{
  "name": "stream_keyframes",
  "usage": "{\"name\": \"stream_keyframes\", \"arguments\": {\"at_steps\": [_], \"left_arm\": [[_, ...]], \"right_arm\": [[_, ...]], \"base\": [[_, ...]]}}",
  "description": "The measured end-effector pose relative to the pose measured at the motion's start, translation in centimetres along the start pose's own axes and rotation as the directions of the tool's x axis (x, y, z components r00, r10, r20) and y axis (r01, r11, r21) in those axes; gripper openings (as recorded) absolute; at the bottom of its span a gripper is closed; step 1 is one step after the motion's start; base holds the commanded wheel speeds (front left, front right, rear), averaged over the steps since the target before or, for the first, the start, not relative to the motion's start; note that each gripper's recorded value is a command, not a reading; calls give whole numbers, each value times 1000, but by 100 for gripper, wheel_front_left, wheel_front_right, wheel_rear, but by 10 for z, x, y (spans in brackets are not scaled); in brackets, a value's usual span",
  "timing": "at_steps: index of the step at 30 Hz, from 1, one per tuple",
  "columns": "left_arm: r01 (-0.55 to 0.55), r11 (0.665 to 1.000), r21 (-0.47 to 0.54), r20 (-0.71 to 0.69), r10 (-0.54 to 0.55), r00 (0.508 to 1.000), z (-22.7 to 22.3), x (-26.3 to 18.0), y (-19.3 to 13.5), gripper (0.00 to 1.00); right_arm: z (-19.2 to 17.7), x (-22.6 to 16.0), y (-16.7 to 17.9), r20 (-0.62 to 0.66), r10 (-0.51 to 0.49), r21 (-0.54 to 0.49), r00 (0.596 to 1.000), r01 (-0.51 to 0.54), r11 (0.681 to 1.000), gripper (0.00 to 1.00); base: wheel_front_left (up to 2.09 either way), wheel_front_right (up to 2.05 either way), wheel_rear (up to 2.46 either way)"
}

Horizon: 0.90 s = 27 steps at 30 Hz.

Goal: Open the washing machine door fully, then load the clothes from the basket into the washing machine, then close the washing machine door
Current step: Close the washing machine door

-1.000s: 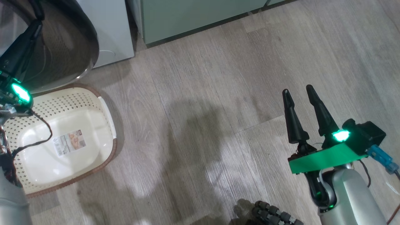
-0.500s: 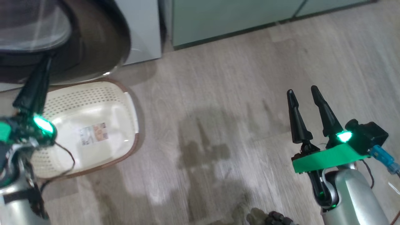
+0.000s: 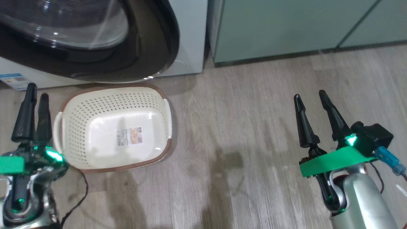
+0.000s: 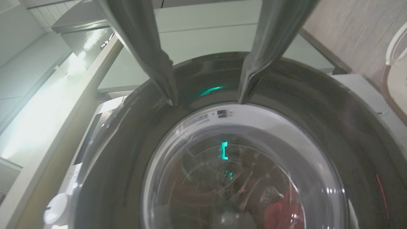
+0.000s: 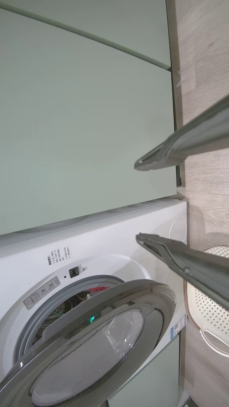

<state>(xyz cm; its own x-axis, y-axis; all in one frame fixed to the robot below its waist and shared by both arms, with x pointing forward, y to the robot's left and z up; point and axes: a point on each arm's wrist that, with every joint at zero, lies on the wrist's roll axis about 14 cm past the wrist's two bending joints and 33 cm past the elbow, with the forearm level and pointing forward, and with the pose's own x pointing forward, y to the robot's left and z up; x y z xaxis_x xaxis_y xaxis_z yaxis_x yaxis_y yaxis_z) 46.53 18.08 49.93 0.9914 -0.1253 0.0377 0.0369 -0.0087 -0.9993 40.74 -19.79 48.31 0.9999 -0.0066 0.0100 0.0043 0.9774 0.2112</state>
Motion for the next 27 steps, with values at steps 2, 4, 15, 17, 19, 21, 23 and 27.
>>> {"name": "stream_keyframes", "arguments": {"at_steps": [2,4,15,17,19,21,23,27], "left_arm": [[16,997,70,60,-21,998,6,-4,-12,100],[34,985,167,124,-56,991,13,-8,-26,100],[30,489,872,96,-231,968,-4,-30,-83,100],[10,388,922,89,-236,968,-6,-35,-86,100],[-8,319,948,85,-227,970,-8,-41,-85,100],[-26,255,967,80,-205,976,-12,-48,-79,100],[-51,203,978,87,-172,981,-11,-56,-69,100],[-89,127,988,102,-105,989,-10,-74,-50,100]], "right_arm": [[4,1,6,5,17,-5,1000,-17,1000,100],[7,1,10,9,31,-10,999,-31,999,100],[26,-6,22,36,63,-25,997,-62,998,100],[28,-9,22,35,65,-29,997,-64,998,100],[31,-11,23,42,67,-35,997,-66,997,100],[35,-14,24,47,71,-47,996,-69,997,100],[34,-18,25,40,72,-52,997,-70,996,100],[32,-26,23,25,67,-59,997,-65,996,100]], "base": [[0,0,0],[0,0,0],[0,0,0],[0,0,0],[0,0,0],[0,0,0],[0,0,0],[0,0,0]]}}
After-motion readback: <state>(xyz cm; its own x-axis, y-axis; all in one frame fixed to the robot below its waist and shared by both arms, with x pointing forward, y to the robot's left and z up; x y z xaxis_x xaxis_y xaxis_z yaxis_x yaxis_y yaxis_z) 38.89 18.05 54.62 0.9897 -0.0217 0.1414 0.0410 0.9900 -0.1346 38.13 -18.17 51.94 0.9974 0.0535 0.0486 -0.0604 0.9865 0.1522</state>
